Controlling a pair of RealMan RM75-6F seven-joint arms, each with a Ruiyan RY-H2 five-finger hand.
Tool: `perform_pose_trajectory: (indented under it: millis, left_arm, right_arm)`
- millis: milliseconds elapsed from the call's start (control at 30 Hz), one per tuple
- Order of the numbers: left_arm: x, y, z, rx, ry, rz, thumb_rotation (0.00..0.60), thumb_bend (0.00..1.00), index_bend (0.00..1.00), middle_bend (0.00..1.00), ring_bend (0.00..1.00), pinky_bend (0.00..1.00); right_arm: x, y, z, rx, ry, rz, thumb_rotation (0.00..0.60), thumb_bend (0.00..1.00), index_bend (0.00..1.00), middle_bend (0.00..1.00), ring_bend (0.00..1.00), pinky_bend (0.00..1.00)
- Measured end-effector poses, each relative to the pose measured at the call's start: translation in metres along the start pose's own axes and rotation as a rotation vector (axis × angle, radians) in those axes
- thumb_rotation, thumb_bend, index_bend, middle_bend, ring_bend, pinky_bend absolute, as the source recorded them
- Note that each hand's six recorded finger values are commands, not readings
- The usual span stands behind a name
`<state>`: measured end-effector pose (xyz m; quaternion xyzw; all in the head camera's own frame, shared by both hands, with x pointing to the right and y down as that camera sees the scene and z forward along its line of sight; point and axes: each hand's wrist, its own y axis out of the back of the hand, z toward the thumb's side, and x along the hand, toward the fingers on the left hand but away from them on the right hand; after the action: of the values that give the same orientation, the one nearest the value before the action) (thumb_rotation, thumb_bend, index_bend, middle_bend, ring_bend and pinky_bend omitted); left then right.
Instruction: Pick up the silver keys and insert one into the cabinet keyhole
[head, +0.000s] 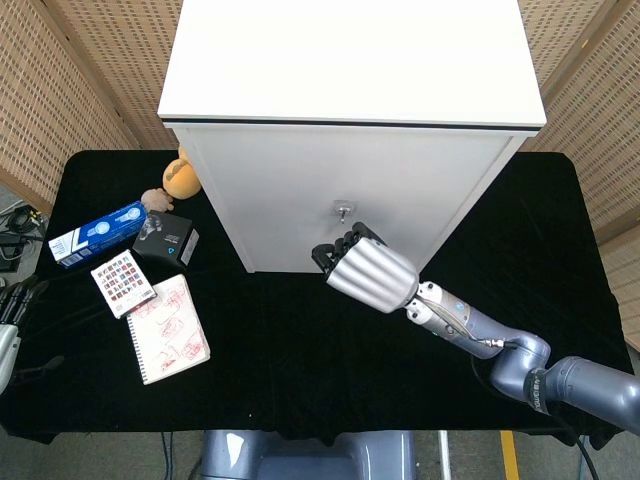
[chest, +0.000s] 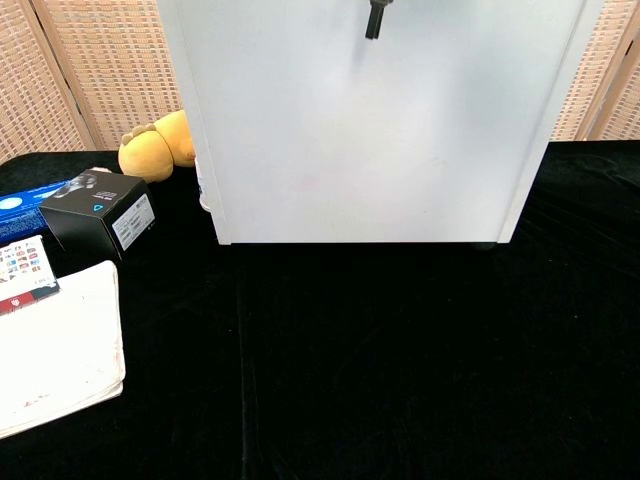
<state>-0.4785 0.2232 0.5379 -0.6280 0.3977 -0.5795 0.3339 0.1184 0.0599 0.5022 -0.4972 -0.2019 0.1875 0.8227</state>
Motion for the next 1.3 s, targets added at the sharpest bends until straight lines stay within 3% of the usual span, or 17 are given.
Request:
perform_pose_trajectory:
  millis: [333,1300]
  left_arm:
    - [0.0,0.0,-0.001,-0.001,0.002,-0.001,0.6,0.0,0.0,0.0,0.0,0.0]
    - [0.002,-0.002,-0.003,0.004,0.014,-0.008,0.6,0.0,0.0,0.0,0.0,0.0]
  right_arm:
    - [-0.007,-0.011,-0.011,0.042,-0.039,0.06,0.6,0.62,0.71,1.0,1.0,1.0]
    - [-0.015,-0.014,-0.013,0.059,-0.065,0.078,0.6,0.57,0.69,1.0,1.0,1.0]
